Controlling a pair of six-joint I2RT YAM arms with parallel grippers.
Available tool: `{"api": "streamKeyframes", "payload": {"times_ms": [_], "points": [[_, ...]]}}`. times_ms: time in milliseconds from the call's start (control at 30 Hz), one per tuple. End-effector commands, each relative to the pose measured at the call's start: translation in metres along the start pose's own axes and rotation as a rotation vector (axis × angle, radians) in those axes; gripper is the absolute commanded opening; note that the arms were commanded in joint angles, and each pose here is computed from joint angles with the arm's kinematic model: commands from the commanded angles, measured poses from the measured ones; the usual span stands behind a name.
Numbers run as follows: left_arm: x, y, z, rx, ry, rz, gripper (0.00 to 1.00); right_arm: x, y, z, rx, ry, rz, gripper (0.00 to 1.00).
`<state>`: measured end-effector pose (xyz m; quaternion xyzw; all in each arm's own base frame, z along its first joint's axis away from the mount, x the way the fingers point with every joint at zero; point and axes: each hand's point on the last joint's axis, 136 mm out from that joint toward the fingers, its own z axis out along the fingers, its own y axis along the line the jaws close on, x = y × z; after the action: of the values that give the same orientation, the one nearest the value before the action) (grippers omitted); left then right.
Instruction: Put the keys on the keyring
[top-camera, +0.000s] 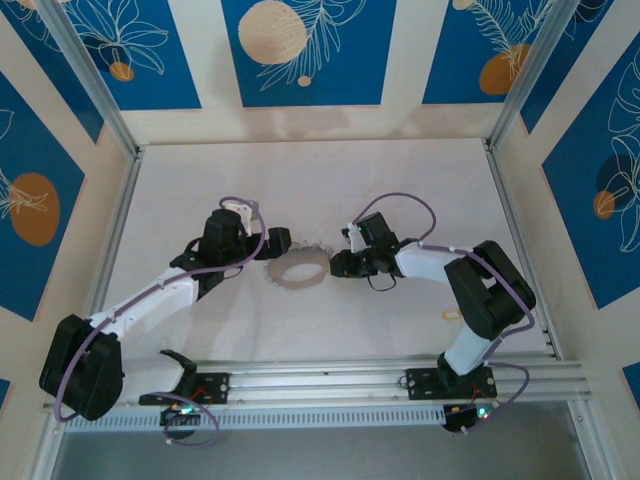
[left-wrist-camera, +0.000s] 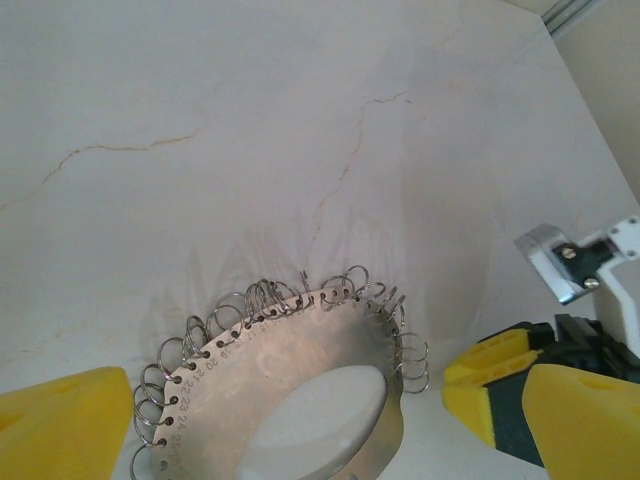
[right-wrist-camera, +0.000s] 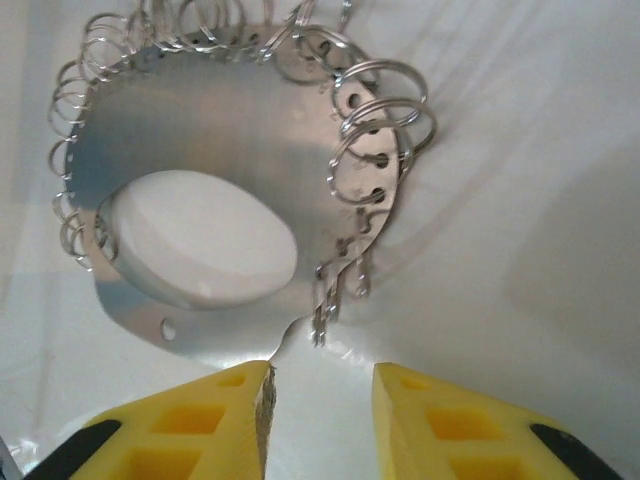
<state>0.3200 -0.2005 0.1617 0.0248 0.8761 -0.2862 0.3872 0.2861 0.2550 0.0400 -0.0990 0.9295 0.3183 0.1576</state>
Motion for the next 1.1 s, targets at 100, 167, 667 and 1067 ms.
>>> {"api": "streamKeyframes", "payload": {"times_ms": [100, 167, 667, 1067], "points": [[0.001, -0.009, 0.004, 0.035, -0.001, 0.026, 1.0, 0.016, 0.003, -0.002, 0.039, -0.007, 0.015, 0.39], [0.0, -0.009, 0.005, 0.035, 0.001, 0.025, 1.0, 0.02, 0.003, 0.003, 0.047, 0.003, 0.014, 0.41], [0.002, -0.009, 0.011, 0.036, 0.014, 0.023, 1.0, 0.0, 0.009, 0.022, 0.01, -0.019, 0.099, 0.39], [0.002, -0.008, 0.01, 0.031, 0.01, 0.024, 1.0, -0.009, 0.008, 0.025, -0.002, -0.027, 0.119, 0.24]]}}
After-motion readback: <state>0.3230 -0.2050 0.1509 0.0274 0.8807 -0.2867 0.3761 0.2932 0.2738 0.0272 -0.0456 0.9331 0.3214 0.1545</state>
